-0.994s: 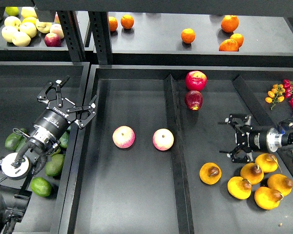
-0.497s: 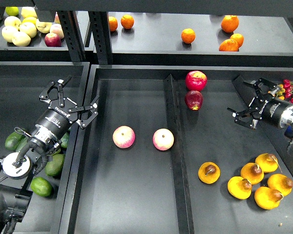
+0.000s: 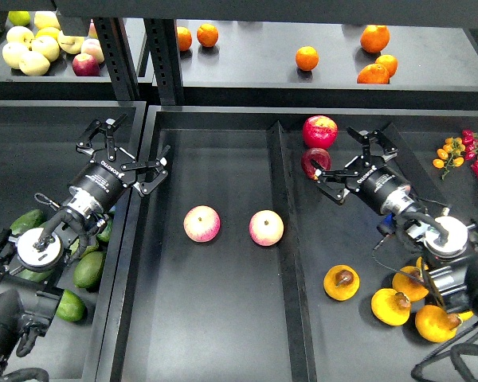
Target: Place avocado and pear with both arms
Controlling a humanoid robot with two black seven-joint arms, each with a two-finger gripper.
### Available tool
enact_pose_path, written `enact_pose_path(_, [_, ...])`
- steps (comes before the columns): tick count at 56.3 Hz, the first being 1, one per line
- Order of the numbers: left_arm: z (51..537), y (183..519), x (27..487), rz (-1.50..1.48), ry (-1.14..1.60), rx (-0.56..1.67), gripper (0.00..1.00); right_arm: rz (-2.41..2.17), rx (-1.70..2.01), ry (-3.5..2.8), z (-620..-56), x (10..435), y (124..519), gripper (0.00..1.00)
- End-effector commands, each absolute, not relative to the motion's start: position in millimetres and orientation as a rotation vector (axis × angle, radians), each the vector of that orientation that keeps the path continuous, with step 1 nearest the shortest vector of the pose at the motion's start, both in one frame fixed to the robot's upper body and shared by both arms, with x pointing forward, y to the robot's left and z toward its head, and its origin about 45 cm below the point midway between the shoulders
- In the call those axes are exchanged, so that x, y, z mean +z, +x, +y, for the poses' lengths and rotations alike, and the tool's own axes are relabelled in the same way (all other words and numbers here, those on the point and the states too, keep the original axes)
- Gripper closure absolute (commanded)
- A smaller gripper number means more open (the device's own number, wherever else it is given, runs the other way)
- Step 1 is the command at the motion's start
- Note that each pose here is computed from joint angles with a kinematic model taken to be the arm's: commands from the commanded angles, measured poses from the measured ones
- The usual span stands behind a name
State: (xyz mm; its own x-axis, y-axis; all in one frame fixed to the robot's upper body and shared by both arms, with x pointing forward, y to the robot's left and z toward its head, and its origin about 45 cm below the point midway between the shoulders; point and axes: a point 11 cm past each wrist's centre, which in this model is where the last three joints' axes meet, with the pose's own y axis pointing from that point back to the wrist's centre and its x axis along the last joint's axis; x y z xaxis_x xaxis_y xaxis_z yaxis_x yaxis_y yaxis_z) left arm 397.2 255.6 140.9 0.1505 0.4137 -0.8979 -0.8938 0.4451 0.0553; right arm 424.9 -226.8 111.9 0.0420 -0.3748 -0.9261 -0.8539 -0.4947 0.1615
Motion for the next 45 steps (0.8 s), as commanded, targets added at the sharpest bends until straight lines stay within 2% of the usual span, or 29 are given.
enact_pose_path(1, [255, 401, 138, 1.037, -0.563, 1.023, 0.01, 1.315, 1.426, -1.869, -234, 100, 420, 0.00])
enact_pose_path(31, [248, 402, 134, 1.046, -0.531, 1.013, 0.01, 1.409, 1.347, -1.868, -251, 95, 418, 0.00])
enact_pose_path(45, [248, 404, 143, 1.059, -0.600, 0.993, 0.01, 1.416, 1.343, -1.840, -255, 94, 418, 0.00])
